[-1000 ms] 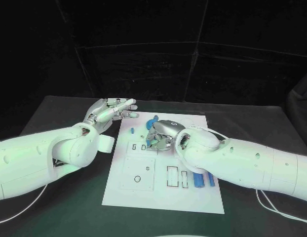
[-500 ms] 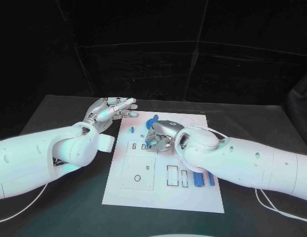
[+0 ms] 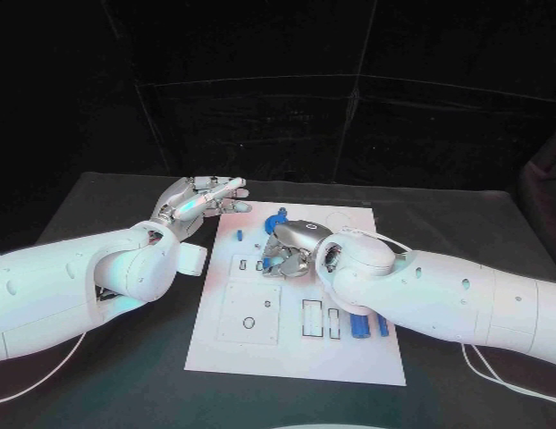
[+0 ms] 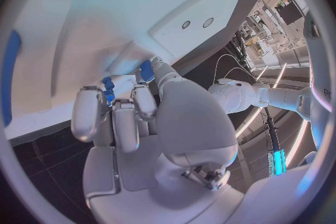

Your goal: Assemble the parts on the task board

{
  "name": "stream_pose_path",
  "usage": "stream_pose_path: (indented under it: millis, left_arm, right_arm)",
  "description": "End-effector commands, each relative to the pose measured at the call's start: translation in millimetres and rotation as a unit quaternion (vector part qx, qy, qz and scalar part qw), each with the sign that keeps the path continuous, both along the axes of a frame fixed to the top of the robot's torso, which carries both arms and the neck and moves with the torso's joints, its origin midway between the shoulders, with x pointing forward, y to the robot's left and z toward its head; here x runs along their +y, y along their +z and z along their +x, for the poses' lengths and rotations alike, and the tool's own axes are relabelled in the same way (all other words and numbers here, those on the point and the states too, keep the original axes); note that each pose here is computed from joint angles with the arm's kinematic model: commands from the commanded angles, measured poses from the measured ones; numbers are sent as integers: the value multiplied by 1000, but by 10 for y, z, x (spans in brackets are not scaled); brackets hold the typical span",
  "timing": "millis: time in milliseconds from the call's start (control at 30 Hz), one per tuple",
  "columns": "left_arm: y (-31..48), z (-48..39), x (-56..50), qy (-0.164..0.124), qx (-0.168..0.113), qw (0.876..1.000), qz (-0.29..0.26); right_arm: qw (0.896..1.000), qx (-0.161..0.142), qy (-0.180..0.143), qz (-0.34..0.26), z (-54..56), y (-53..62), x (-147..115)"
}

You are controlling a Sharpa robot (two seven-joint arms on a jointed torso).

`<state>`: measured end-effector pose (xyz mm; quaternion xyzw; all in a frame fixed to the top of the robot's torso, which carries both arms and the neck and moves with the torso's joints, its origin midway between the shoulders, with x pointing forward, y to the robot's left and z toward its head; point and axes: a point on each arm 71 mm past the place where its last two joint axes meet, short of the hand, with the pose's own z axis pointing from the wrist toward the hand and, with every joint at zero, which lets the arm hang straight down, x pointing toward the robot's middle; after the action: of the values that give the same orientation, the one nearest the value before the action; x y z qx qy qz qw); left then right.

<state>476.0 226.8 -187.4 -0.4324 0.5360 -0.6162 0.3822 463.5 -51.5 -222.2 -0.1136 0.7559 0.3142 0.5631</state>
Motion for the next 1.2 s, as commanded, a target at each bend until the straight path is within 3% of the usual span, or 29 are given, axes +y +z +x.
stream_pose_path:
  millis: [33, 867, 1100, 1200]
  left_arm:
    - [13, 1, -16, -7, -2, 1000, -4]
    - [8, 7, -13, -7, 0, 1000, -3]
    - [-5, 12, -5, -10, 4, 1000, 6]
    - [-45, 3, 4, -32, 24, 998, 38]
  right_arm:
    - [1000, -5, -5, -11, 3, -10, -16]
    - [999, -27, -26, 8, 11, 38, -32]
    - [994, -77, -19, 76, -52, 179, -121]
    - [991, -67, 6, 112, -114, 235, -278]
